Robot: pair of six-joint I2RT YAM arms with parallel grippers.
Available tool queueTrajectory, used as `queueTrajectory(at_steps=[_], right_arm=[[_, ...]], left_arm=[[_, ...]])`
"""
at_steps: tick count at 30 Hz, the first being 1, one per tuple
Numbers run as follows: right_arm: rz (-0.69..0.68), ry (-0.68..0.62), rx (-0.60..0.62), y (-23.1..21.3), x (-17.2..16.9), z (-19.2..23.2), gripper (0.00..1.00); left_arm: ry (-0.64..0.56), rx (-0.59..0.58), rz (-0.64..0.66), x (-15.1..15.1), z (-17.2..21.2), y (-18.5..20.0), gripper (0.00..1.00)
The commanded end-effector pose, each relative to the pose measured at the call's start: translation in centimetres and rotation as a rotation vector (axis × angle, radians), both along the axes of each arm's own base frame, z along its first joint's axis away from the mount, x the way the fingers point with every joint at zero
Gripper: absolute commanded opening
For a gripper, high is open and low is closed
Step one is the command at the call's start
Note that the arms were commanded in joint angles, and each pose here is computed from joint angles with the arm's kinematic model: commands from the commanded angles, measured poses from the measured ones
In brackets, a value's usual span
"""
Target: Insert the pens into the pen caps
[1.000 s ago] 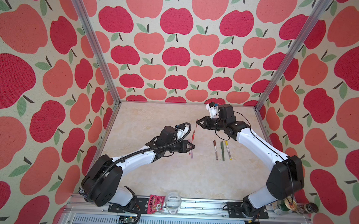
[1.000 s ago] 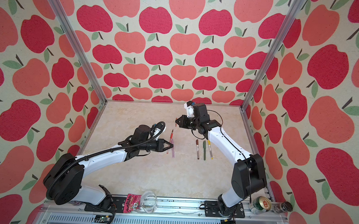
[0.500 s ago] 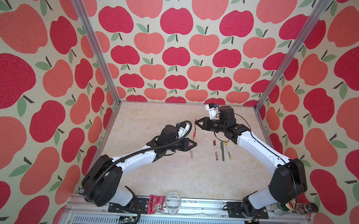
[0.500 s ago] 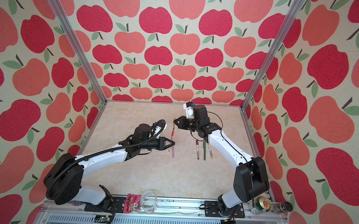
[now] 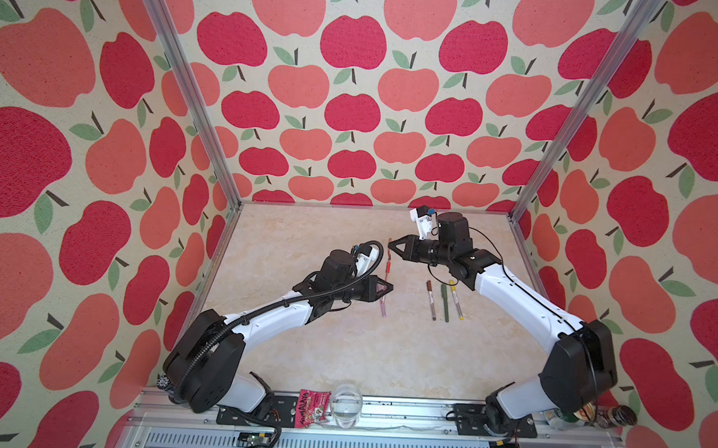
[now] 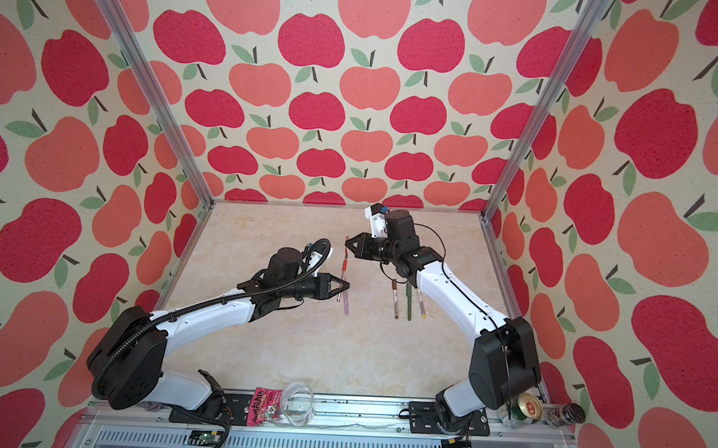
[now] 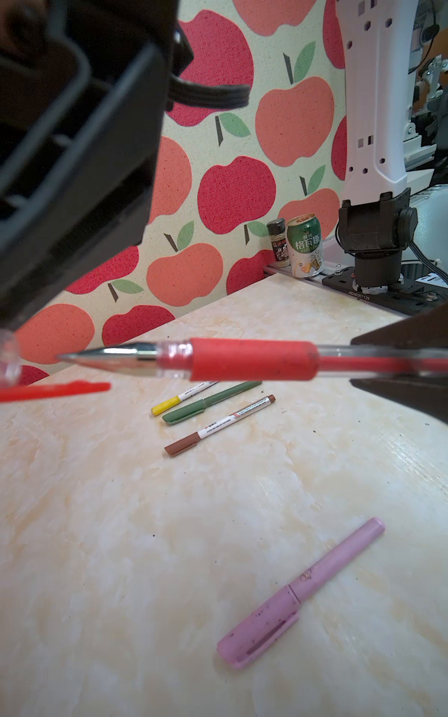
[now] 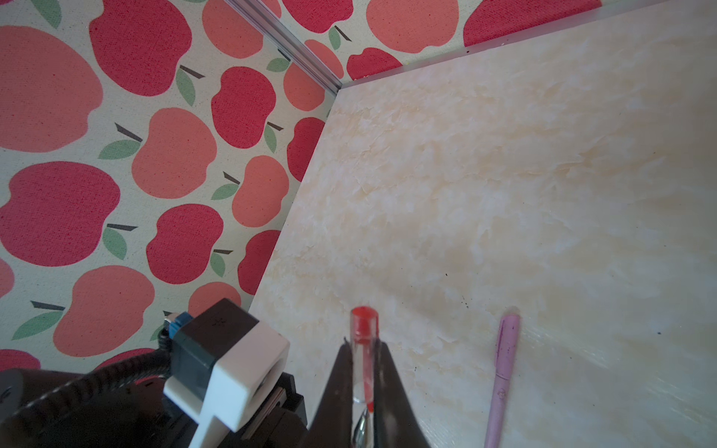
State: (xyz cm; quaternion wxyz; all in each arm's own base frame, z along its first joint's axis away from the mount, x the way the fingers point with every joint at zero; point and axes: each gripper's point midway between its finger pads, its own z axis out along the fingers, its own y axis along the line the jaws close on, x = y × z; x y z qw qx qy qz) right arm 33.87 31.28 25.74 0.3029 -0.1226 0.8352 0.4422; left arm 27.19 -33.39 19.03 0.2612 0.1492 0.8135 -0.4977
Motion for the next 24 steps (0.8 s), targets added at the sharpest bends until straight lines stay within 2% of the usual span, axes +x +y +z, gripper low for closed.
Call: queueTrajectory(at_steps=[1,24], right_arm=[[0.006,0.0,-0.006,-0.12,-0.55,-0.09,0.11],[0.011,0.005,-0.014,0.12,-0.7,-0.2,0.11]], left_arm=[[-0.04,-0.027,0.004,0.13,1.18,-0.21,0.03],[-0.057,-0.024,0.032,0.26,1.27,0.47,0.03]])
